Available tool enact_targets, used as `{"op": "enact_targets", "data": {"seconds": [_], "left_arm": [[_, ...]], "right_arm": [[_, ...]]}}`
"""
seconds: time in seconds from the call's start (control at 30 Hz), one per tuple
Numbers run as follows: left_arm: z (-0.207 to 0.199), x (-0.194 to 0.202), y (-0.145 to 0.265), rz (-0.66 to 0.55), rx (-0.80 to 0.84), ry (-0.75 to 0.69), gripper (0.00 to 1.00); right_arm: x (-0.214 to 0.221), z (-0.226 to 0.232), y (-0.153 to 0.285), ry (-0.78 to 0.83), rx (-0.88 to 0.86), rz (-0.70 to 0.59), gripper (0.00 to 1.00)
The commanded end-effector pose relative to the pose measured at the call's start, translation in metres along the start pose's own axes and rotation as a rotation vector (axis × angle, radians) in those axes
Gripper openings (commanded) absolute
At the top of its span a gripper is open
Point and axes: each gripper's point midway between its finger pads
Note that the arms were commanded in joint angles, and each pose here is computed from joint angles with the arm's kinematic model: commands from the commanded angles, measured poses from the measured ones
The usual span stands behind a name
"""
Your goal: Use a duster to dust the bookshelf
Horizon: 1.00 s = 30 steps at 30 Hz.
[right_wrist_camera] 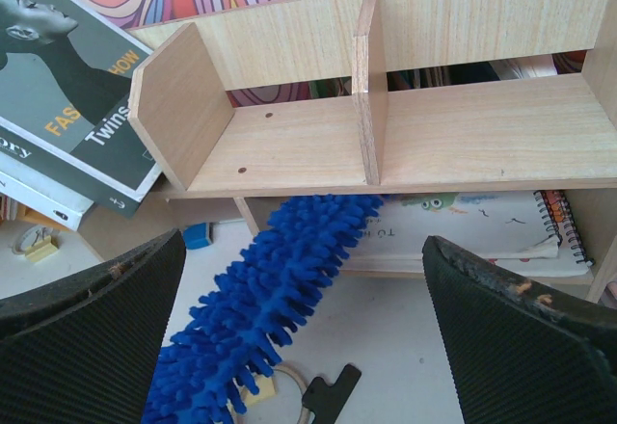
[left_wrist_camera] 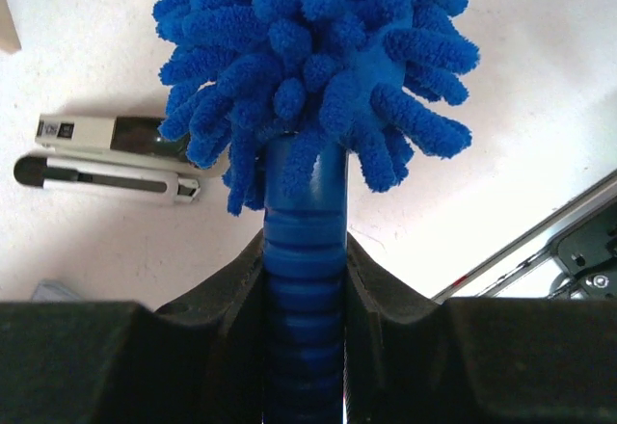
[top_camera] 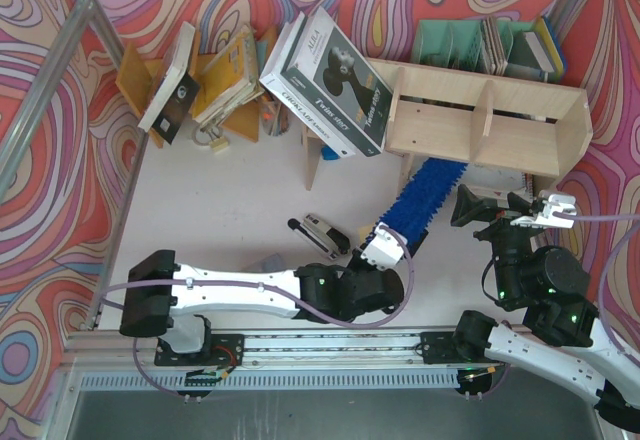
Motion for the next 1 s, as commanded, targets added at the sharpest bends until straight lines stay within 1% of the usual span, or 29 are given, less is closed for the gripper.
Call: {"op": "enact_targets", "data": {"seconds": [0.0,0.17,0.27,0.47,0.57,0.67,0.83,0.97], "left_arm": [[0.018,0.003,0.003,-0.038,-0.088,0.133,0.00],[0.038,0.017,0.009,-0.047,-0.153,0.202,0.00],[0.042,0.018,0.011,-0.049,-0.161,0.209,0.00],[0.017,0.012,0.000,-0.043,-0.094,0.207,0.00],[0.007,0.005,-0.002,-0.039,-0.093,0.171,0.00],[0.004,-0.007,0.003,-0.072,-0.095,0.148,0.00],[0.011,-0.029,0.014,-0.137,-0.103,0.178,0.00],[0.004,-0.024,0.009,-0.134,-0.063,0.150,0.00]], "right_arm": [[-0.004,0.001,0.000,-0.024,-0.004,-0.016,0.99],[-0.004,0.001,0.000,-0.021,-0.004,-0.014,0.99],[-0.004,0.001,0.000,-0.025,-0.004,-0.015,0.99],[-0.002,0.002,-0.001,-0.024,-0.005,-0.012,0.99],[-0.002,0.003,-0.001,-0.018,-0.007,-0.009,0.99],[-0.002,0.003,-0.001,-0.021,-0.007,-0.009,0.99],[-0.002,0.001,0.000,-0.029,-0.006,-0.011,0.99],[-0.004,0.000,0.001,-0.032,-0.004,-0.014,0.99]]}}
Point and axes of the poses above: each gripper's point midway between its finger pads, its own y axis back along the fingers, its own z axis along the line the jaws close on, x = y × z, and after that the axes turned 1 degree about -y, right-handed
